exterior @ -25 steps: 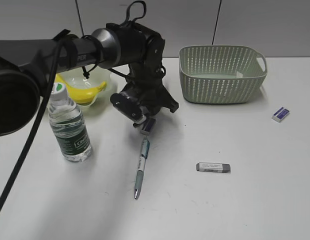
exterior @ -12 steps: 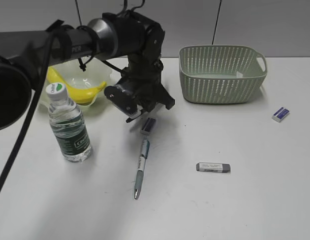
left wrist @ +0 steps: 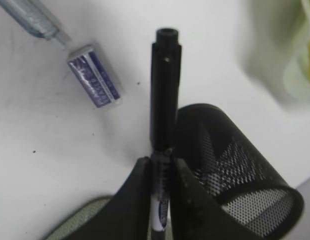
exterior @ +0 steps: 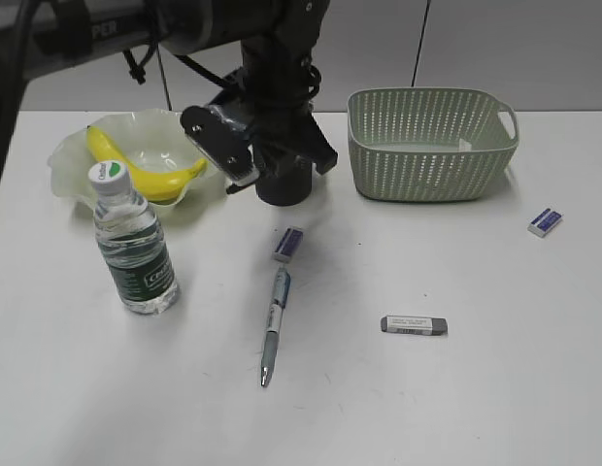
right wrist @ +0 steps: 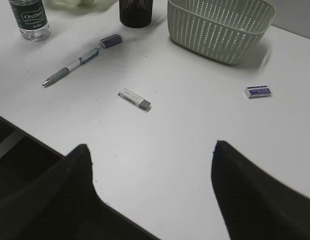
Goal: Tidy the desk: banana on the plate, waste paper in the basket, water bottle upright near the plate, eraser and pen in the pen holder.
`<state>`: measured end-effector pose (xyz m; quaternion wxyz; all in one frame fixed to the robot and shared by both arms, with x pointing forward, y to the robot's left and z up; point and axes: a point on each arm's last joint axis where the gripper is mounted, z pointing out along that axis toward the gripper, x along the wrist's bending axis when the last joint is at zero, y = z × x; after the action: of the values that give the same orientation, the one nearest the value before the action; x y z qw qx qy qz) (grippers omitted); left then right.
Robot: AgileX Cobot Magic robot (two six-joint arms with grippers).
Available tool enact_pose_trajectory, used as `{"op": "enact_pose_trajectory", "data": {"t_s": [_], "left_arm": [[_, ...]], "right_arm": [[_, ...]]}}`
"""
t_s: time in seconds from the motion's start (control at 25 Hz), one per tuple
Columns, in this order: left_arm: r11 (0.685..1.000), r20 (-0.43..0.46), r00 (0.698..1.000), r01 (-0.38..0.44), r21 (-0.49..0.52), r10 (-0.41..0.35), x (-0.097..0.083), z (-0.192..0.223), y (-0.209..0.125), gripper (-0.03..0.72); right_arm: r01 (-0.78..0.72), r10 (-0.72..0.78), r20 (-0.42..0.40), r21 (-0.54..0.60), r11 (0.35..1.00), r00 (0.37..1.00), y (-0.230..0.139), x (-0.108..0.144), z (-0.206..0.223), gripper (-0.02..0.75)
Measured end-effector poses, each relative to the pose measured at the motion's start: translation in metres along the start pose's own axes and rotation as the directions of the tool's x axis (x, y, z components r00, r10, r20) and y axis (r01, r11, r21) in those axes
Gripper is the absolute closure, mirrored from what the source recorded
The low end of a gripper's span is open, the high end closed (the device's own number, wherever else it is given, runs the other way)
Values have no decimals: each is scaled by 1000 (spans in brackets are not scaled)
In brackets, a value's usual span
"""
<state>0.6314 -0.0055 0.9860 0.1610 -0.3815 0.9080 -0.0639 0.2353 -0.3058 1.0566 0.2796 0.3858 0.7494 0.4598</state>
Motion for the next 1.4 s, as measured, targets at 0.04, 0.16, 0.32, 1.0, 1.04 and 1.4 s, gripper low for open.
{"op": "enact_pose_trajectory", "data": {"t_s": [0.04, 0.16, 0.32, 1.0, 1.04, 1.4], "left_arm": [[999, 18, 999, -32, 12, 32, -1, -7, -1, 622], [983, 74, 981, -183, 27, 181, -7, -21, -1, 622], [912, 126, 906, -409, 15, 405, -12, -35, -2, 622], [-23, 158, -116, -869, -495, 981, -24, -56, -15, 622], [-78, 147, -181, -848, -525, 972, -20, -57, -17, 622], [-299, 49, -426, -706, -642, 903, -4, -24, -32, 622]], "right_arm": [[0, 0, 0, 0, 1000, 1000, 0, 0, 0, 155], [0, 0, 0, 0, 1000, 1000, 0, 0, 0, 155], [0, 0, 0, 0, 1000, 1000, 0, 0, 0, 155], [0, 0, 0, 0, 1000, 1000, 0, 0, 0, 155], [0, 0, 0, 0, 1000, 1000, 0, 0, 0, 155], [0, 0, 0, 0, 1000, 1000, 0, 0, 0, 155]]}}
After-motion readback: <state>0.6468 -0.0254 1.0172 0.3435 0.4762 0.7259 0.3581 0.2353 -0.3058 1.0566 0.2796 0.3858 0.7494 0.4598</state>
